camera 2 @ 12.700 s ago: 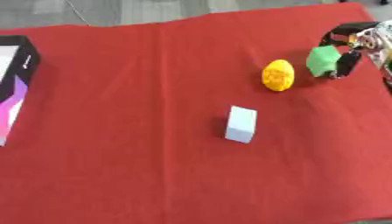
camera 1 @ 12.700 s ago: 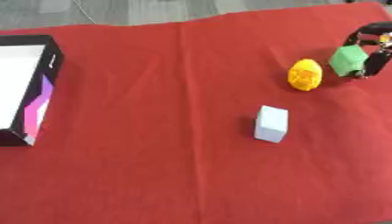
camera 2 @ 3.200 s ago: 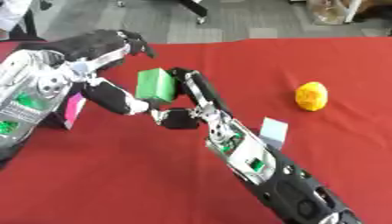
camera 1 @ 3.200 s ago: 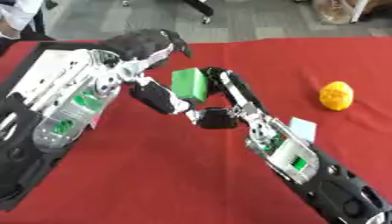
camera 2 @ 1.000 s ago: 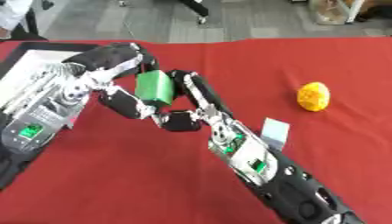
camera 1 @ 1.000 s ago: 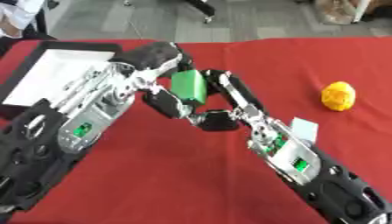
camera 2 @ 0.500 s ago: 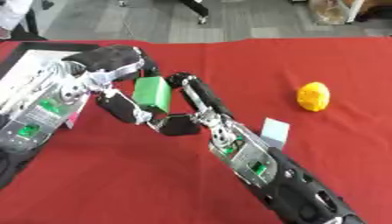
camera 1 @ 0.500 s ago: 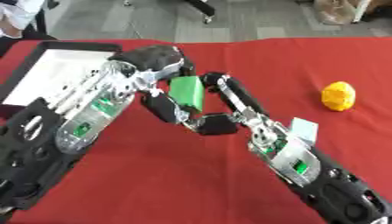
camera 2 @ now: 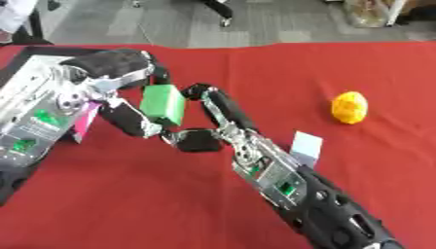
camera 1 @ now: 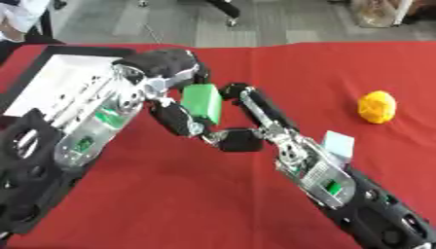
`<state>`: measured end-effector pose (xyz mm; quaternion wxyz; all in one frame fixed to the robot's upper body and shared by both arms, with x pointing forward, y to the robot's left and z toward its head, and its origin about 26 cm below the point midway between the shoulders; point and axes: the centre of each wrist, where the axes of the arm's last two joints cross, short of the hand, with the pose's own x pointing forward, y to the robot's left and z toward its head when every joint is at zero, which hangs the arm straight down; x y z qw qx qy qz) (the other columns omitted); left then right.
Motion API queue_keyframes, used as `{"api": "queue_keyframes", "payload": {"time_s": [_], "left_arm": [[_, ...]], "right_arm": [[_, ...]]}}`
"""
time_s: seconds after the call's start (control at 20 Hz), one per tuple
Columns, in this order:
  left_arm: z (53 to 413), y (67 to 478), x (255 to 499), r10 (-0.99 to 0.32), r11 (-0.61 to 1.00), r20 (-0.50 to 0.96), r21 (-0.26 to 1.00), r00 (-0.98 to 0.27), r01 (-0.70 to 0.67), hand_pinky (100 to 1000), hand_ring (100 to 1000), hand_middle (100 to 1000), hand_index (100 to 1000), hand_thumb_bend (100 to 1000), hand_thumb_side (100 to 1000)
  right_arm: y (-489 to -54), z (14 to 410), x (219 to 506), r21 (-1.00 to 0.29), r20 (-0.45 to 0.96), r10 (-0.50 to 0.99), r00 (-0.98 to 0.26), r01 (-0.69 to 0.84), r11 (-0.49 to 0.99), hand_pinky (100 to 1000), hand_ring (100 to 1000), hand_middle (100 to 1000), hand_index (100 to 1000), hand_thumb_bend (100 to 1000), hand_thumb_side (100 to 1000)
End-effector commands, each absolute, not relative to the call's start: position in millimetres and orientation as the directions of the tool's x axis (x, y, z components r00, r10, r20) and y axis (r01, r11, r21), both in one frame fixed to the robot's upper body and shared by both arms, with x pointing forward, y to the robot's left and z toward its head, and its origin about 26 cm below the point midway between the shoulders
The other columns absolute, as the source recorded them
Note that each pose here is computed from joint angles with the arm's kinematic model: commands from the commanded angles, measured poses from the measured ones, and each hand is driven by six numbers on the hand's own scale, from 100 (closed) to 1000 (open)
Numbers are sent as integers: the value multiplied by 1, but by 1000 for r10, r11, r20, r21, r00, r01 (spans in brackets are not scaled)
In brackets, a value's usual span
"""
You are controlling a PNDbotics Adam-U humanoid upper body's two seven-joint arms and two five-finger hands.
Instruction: Pick up the objects with one hand, pass them to the other hand, and then place them into the box on the other side of the table.
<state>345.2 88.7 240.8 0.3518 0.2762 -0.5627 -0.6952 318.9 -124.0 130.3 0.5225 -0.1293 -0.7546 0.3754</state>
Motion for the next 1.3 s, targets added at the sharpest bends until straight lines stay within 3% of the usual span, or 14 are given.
{"api": "queue_keyframes", "payload": {"time_s": [0.05,0.3,0.65,0.85,1.05,1.3], "left_arm": [[254,104,345,-824,-98,1,985,-567,144,665,578,413,403,187,100],[253,114,342,-834,-85,14,984,-552,154,663,579,411,403,184,100],[255,133,342,-865,-56,22,989,-501,139,661,574,410,403,169,100],[265,157,346,-908,51,90,993,-408,104,663,555,404,404,100,100],[274,180,356,-940,157,164,986,-300,49,665,553,398,404,100,100],[275,209,379,-973,154,155,988,-171,24,666,561,405,411,101,100]], "right_arm": [[-129,137,321,-708,680,597,-426,-171,685,827,836,766,871,434,376],[-129,137,320,-712,676,597,-433,-173,681,827,835,769,885,459,318],[-131,137,320,-721,668,597,-444,-187,667,829,833,769,883,458,322],[-132,141,318,-712,675,588,-446,-187,676,825,828,765,877,441,306],[-132,146,316,-693,691,567,-448,-186,697,822,823,762,872,420,308],[-132,156,312,-675,697,535,-478,-184,714,819,818,758,866,416,309]]}}
